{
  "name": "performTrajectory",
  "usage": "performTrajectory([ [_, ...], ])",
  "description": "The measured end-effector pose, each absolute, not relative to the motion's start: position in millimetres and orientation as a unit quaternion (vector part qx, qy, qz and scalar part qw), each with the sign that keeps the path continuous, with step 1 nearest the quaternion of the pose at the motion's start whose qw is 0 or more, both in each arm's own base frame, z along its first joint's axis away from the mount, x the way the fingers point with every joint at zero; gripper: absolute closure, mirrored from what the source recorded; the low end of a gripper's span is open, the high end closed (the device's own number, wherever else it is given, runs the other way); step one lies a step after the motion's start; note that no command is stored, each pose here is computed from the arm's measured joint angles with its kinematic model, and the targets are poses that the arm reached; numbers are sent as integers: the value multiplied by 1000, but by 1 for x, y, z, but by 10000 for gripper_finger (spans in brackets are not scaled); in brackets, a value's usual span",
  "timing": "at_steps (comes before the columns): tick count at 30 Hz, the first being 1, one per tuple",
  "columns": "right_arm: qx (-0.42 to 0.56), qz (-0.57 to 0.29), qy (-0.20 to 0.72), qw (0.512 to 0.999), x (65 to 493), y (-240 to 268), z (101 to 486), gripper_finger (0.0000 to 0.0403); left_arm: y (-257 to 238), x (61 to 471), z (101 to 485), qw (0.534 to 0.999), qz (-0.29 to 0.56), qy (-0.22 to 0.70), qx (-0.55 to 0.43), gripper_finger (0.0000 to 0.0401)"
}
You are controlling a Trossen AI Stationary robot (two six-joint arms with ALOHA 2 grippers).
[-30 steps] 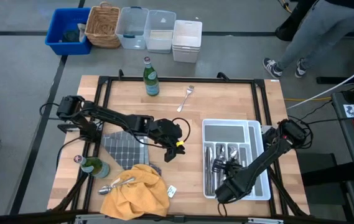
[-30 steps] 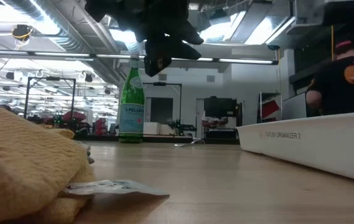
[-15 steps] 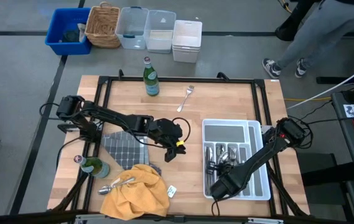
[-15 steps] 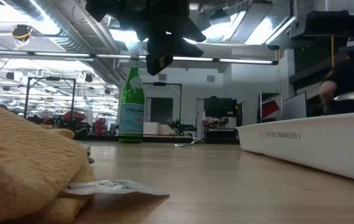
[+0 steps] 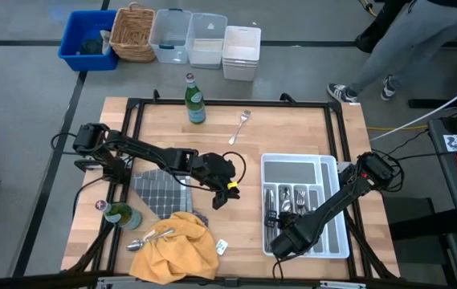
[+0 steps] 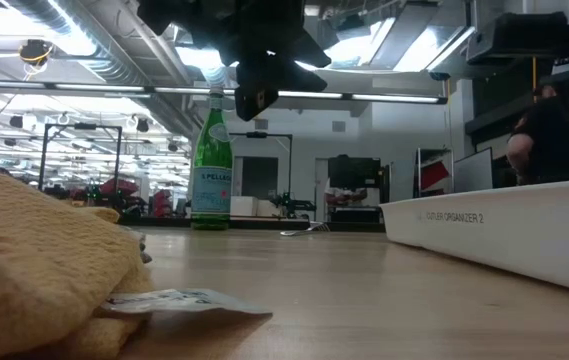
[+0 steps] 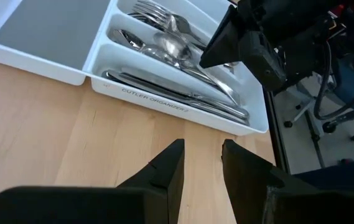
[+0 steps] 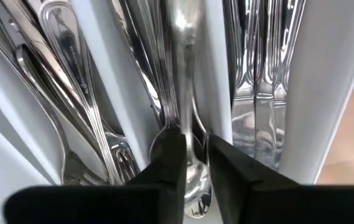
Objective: Sort silverware
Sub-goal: Stack the silver spoon into the white utensil tray with the other silver spoons, then stack the silver fork into the white utensil tray with the other silver forks
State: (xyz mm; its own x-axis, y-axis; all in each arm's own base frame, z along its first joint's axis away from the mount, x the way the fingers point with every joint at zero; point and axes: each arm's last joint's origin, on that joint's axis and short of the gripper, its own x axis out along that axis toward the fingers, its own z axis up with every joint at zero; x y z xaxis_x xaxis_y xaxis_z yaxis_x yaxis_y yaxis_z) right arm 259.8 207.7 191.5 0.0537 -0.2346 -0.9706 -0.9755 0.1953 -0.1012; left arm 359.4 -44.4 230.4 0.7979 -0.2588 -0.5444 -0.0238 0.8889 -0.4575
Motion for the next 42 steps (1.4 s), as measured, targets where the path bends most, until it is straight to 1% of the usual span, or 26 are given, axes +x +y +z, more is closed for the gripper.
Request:
performTrajectory([
  [5, -519, 364, 583, 508, 260, 208, 191, 307, -44, 359, 230, 921, -64, 311, -227, 306],
  [9, -499, 335, 599, 529, 260, 207, 192, 298, -44, 359, 231, 920, -63, 311, -229, 306],
  [13, -447, 258, 644, 565, 261, 200, 194, 302, -43, 360, 230, 914, -54, 312, -252, 306],
  [19, -343, 128, 703, 609, 273, 180, 210, 307, -30, 358, 237, 913, -35, 300, -274, 306],
  [23, -280, 67, 712, 640, 287, 167, 222, 308, -14, 357, 244, 912, -12, 281, -298, 306],
  [28, -198, 4, 710, 676, 303, 151, 241, 308, 11, 359, 244, 904, 50, 257, -337, 306],
  [31, -152, -33, 698, 699, 309, 142, 259, 308, 28, 359, 242, 907, 89, 246, -330, 306],
  [34, -126, -66, 660, 738, 307, 135, 285, 308, 46, 357, 243, 914, 135, 229, -305, 306],
  [38, -111, -116, 600, 783, 291, 124, 320, 308, 67, 355, 239, 913, 189, 220, -286, 306],
  [42, -81, -194, 528, 823, 268, 109, 352, 308, 80, 357, 232, 910, 207, 220, -285, 306],
])
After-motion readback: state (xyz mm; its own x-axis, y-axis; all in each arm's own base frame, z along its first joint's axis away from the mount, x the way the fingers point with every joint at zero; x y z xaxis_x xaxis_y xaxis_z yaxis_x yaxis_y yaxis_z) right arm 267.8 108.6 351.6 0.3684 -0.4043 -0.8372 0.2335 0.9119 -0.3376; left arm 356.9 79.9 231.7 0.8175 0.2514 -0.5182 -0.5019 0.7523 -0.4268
